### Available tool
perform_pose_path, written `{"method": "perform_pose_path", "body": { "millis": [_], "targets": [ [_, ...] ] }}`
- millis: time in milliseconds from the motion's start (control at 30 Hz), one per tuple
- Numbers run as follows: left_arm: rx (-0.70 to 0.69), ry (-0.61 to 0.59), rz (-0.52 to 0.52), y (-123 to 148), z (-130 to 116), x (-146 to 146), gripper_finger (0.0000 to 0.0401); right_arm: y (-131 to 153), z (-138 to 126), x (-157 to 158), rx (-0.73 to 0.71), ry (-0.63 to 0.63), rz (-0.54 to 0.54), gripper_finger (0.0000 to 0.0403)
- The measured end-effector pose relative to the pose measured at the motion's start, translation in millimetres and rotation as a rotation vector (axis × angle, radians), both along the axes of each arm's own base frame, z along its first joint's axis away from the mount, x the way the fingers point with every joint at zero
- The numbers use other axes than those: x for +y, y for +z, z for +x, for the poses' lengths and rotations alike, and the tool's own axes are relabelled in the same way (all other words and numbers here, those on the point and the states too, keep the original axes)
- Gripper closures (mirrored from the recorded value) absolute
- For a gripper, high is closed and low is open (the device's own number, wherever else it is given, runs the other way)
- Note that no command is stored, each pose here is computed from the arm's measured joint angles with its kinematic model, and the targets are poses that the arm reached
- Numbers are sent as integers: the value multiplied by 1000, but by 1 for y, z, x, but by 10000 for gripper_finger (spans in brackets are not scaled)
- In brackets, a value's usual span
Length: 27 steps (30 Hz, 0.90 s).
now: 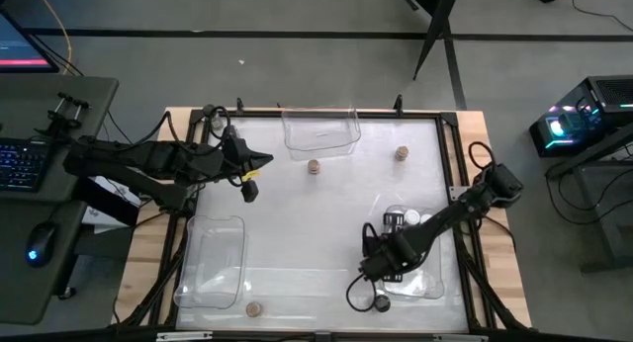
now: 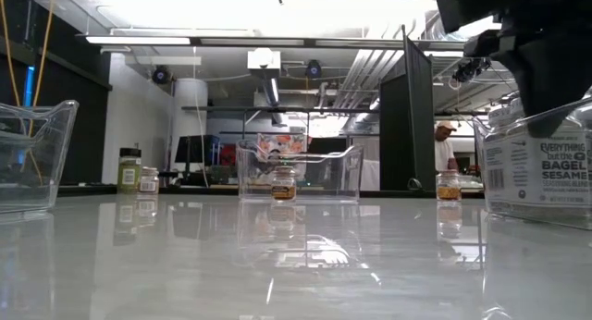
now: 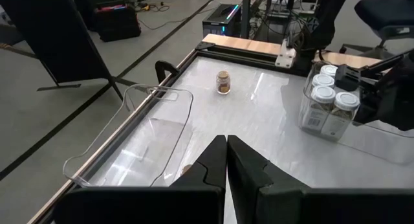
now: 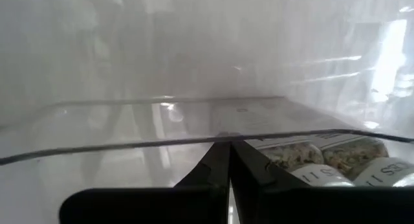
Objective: Sort spices by type
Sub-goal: Put the white seasoning bottle into the bottom right transparent bin, then put the brown seasoning bottle into the top transparent bin
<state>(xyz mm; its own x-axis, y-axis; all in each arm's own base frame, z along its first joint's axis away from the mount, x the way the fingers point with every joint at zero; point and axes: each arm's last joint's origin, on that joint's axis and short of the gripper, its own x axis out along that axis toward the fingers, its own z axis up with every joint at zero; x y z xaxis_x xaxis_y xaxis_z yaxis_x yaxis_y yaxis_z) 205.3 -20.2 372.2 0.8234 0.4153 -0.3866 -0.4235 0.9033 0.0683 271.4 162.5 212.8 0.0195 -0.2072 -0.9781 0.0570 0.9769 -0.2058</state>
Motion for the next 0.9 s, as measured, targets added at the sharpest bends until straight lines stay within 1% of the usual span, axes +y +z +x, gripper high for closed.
{"method": "perform_pose_path", "body": {
  "millis": [100, 233, 333, 400, 467, 533, 633, 700, 800, 900],
  "targets": [
    [0, 0, 0, 0, -1, 0, 401, 15, -2, 3, -31, 6, 54, 402],
    [-5, 0, 0, 1, -2, 0, 401, 49, -11, 4, -112, -5, 121, 402],
    [-9, 0, -2, 2, -3, 1, 401, 78, -21, -2, -208, -74, 164, 402],
    [-16, -16, -21, 3, -4, 0, 401, 92, -26, -12, -296, -173, 155, 402],
    [-23, -30, -56, 2, -3, -1, 401, 102, -30, -30, -399, -293, 113, 402],
    [-19, -41, -76, 1, -3, -1, 397, 107, -30, -52, -463, -397, 71, 402],
    [19, -52, -77, -2, -5, -1, 383, 108, -30, -91, -498, -526, 15, 401],
    [58, -51, -71, -5, -7, -1, 371, 103, -32, -120, -494, -625, -19, 391],
    [95, -51, -66, -8, -8, -1, 354, 92, -43, -168, -478, -795, -23, 357],
    [99, -50, -66, -8, -9, 0, 337, 82, -58, -213, -508, -1006, -19, 301]
  ]
}}
